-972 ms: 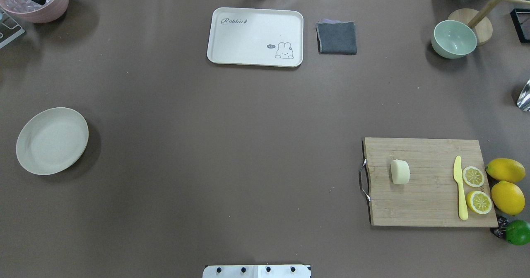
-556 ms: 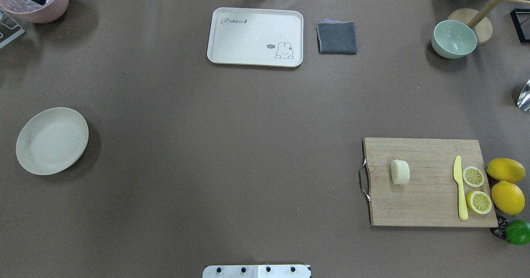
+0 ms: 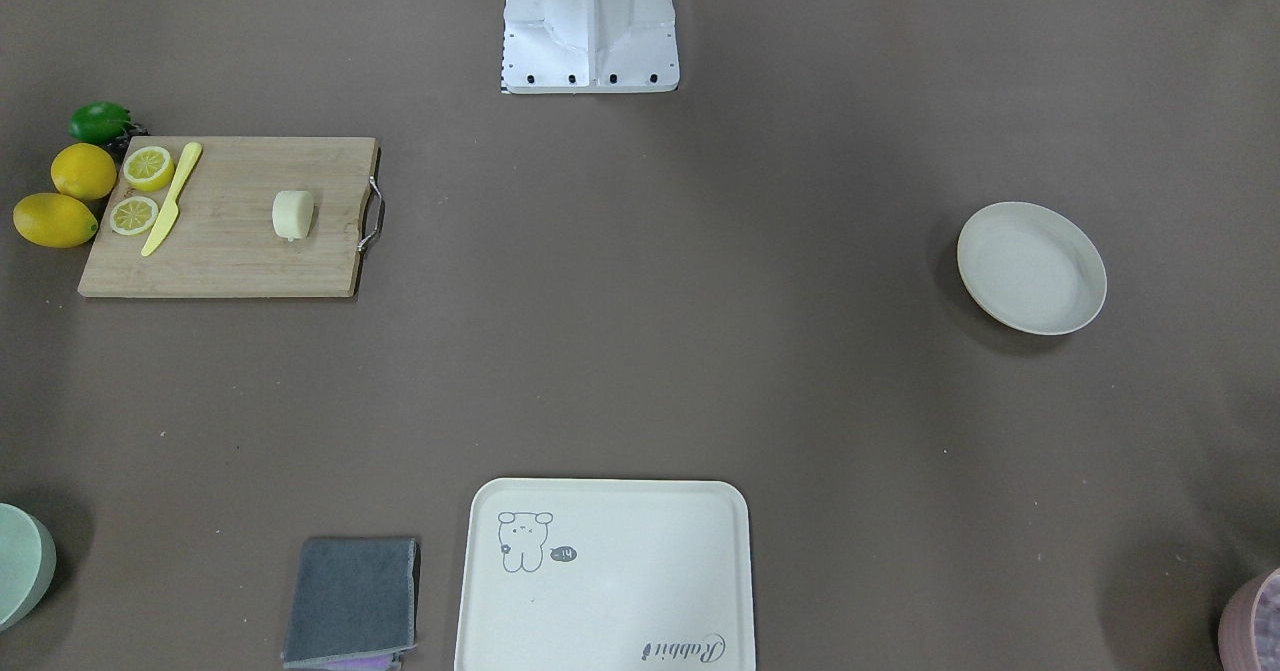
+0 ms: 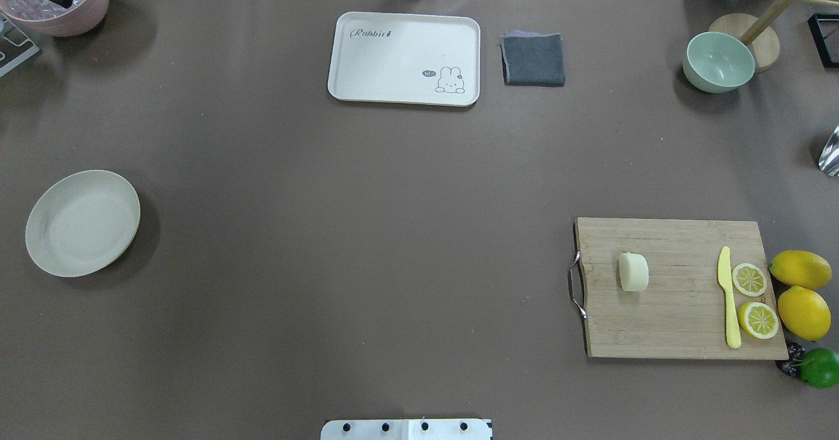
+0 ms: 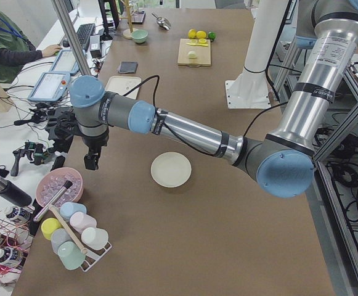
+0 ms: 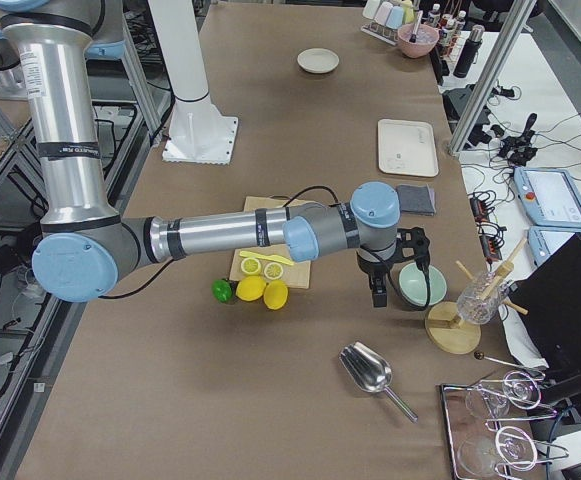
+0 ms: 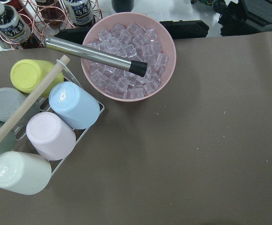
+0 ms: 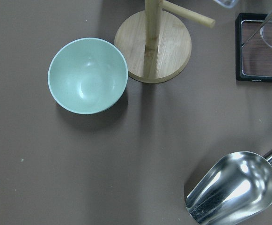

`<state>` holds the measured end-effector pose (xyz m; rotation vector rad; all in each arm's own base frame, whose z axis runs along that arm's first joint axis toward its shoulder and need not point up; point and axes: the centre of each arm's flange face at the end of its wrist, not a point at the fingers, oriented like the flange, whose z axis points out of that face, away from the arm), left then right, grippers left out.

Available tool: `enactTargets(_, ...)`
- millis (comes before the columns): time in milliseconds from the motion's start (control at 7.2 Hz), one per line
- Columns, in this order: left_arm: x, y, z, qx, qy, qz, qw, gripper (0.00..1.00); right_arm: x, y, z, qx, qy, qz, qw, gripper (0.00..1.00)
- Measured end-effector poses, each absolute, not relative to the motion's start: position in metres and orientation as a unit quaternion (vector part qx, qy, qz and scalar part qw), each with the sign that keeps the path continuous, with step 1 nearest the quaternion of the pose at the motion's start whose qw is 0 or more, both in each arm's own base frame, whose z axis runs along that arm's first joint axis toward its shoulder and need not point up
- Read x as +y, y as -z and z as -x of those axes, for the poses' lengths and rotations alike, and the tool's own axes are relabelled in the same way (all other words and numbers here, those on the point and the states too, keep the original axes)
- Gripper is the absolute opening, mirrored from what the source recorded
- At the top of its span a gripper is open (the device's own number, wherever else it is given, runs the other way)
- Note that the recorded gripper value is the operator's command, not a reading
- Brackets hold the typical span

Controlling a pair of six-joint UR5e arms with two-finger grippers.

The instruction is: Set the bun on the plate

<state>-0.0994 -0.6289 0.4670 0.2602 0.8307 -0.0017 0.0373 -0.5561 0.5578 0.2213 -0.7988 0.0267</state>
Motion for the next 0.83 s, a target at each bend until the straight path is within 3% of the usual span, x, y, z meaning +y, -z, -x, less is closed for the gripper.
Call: enactTargets(833,-0.6326,-0.4744,0.092,0.399,-0.029,-0.166,0.901,0.98,-0.5521,-0.5588,-0.0371,-0.39,-0.013,-0.106,0.914,1.0)
